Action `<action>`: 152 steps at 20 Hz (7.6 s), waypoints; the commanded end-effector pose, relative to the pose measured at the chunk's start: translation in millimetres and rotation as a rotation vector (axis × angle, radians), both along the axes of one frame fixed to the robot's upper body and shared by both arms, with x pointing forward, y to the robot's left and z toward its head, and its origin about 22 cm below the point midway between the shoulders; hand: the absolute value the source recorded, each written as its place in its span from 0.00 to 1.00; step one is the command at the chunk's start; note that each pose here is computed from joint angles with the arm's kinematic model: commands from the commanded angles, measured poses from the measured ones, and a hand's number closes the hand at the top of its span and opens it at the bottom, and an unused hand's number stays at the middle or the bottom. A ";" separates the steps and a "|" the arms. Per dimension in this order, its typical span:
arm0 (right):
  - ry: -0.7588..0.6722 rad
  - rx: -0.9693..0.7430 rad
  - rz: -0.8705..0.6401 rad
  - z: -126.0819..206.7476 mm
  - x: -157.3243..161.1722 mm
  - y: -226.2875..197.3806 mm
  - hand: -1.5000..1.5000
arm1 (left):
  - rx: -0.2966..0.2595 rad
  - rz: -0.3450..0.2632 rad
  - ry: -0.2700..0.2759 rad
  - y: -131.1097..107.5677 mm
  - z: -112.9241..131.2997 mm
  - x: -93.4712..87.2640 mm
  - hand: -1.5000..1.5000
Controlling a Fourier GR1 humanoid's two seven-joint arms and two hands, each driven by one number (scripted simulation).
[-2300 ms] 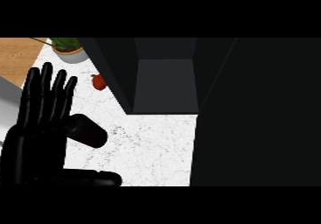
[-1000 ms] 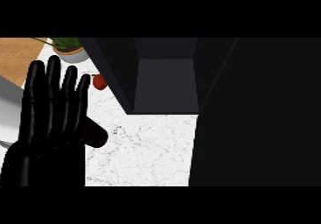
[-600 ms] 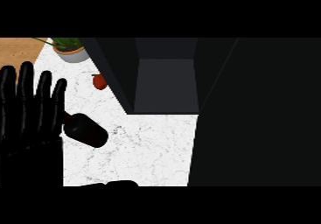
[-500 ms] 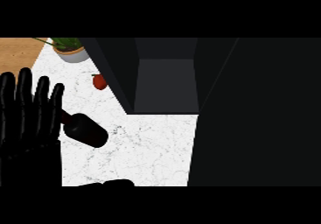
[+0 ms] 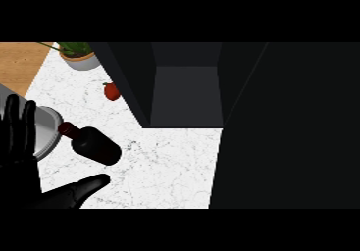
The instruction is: Pick up the wine, place it into the cabinet and close the cabinet
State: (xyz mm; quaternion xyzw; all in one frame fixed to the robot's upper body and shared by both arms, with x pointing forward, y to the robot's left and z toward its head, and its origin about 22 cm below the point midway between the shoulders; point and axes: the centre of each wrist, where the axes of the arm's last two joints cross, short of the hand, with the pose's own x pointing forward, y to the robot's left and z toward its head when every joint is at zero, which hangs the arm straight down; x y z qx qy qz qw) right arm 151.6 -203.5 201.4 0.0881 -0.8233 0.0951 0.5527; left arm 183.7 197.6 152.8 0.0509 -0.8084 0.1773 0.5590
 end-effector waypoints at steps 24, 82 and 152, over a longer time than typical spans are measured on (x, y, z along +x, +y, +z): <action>-0.042 0.030 0.030 6.2 -19.8 -9.6 0.00 | -0.020 0.064 0.246 93.3 -163.7 27.9 0.00; -0.017 0.001 0.062 3.0 -21.0 3.7 0.00 | -0.291 -0.078 0.141 57.5 -306.8 84.2 1.00; 0.014 0.011 0.052 -10.9 2.6 -13.2 0.00 | -0.271 -0.368 0.211 -93.2 -234.0 118.9 1.00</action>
